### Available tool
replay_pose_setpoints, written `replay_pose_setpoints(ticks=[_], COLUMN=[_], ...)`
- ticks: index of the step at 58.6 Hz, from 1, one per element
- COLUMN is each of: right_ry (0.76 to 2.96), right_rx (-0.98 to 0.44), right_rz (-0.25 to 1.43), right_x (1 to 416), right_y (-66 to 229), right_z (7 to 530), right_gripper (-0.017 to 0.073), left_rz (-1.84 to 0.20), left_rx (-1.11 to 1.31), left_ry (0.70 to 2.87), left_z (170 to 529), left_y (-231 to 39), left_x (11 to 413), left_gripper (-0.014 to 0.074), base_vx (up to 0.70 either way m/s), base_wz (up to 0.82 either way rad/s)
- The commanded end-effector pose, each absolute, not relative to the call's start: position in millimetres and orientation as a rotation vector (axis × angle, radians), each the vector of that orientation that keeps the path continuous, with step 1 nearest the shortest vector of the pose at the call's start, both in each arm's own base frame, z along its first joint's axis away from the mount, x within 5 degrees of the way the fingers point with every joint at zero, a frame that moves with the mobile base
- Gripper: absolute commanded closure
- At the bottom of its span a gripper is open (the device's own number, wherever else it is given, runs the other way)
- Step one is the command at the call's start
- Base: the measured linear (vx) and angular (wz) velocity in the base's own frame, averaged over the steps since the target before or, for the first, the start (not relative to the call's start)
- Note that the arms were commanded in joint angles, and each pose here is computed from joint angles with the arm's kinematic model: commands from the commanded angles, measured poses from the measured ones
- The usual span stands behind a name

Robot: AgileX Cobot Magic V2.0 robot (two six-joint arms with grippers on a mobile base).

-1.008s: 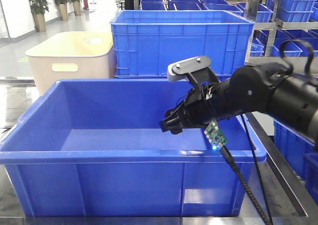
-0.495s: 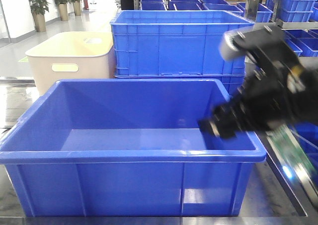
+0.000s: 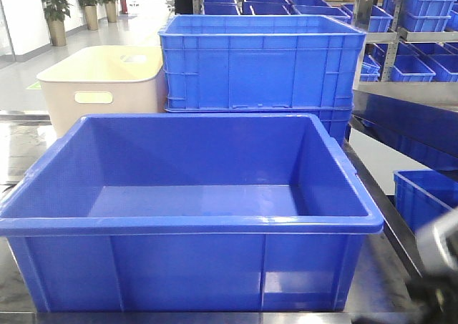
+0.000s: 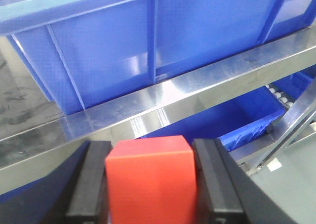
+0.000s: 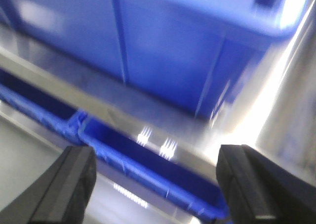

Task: Pick red and yellow blocks into blue bin
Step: 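Withdraw the open right gripper from the bin, then move the left gripper over the blue bin and release the red cube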

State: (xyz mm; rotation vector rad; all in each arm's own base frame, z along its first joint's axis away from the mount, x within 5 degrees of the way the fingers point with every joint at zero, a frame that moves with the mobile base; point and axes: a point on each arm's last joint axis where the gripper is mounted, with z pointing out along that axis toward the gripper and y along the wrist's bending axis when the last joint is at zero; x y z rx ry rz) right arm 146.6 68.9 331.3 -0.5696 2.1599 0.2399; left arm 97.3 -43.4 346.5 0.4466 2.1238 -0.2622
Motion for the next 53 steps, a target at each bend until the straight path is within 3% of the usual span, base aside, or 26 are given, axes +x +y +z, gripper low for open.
replay_pose_setpoints(ticks=[1,22,32,43,53], right_ry=[2.057,2.068,2.071,2.071,2.071], right_rx=[-0.534,-0.538,-0.539,-0.539,-0.539], right_rz=[0.254,0.253,0.253,0.253,0.253], right_x=[140.0,128.2,128.0,128.0,128.0], right_y=[65.7,60.6,60.6,60.6,60.6], right_z=[334.1,322.3,322.0,322.0,322.0], right_gripper=[0.0011,0.0011,0.0011,0.0011,0.0011], left_rz=[-0.284,-0.290,-0.299,-0.296,-0.247], left_rx=[0.425,0.412,0.382,0.374,0.398], left_ry=[2.032,1.984,1.849,1.788,1.815], left_z=[359.5,363.6,382.1,423.1,436.3], left_y=[-45.0,-45.6,-47.9,-61.7,-80.1], left_x=[99.9,101.9,109.7,145.0,195.5], left_gripper=[0.0260,0.0260,0.0260,0.0260,0.0260], base_vx=[0.00,0.00,0.00,0.00,0.00], base_wz=[0.00,0.00,0.00,0.00,0.00])
